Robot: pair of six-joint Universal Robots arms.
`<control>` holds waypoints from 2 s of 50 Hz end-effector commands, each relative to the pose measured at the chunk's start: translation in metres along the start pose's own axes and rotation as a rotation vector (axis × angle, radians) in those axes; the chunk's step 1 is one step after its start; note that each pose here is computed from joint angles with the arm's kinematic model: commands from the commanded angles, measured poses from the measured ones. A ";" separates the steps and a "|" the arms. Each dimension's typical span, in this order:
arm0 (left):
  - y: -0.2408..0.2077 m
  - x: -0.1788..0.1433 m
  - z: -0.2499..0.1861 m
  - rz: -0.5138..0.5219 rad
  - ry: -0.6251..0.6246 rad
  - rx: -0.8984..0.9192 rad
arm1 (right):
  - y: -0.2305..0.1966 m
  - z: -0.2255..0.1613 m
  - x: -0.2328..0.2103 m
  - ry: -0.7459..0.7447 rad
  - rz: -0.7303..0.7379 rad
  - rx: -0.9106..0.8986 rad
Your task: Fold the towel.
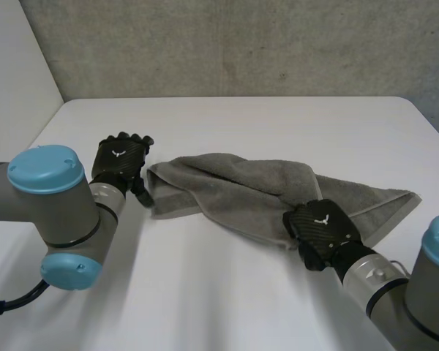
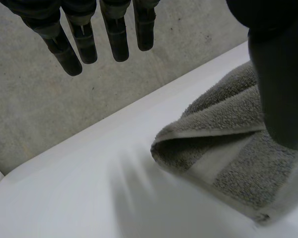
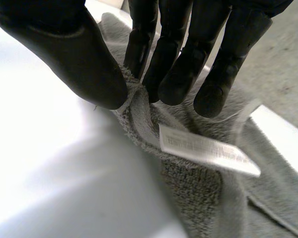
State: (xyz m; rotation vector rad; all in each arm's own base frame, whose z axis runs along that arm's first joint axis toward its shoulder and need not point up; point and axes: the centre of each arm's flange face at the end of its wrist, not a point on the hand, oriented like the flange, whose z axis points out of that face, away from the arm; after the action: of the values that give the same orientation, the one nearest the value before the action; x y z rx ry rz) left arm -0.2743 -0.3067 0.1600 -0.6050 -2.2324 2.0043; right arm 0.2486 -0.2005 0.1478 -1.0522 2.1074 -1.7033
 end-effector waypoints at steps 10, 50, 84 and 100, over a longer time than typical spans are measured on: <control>0.009 0.007 0.040 0.005 0.000 0.021 | -0.035 -0.012 0.062 0.183 0.056 0.108; 0.051 0.043 0.072 0.017 0.101 -0.011 | -0.032 -0.014 0.132 0.306 0.178 0.124; 0.047 0.043 0.076 0.004 0.099 0.009 | -0.033 -0.017 0.156 0.389 0.182 0.132; -0.089 -0.023 0.030 -0.028 -0.032 0.255 | -0.130 -0.046 0.180 0.417 0.090 0.283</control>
State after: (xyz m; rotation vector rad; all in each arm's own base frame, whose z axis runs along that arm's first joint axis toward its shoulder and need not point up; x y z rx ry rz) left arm -0.3097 -0.3617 0.1713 -0.6000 -2.0611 2.0949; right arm 0.1419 -0.2976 0.2651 -0.5207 2.0951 -2.1499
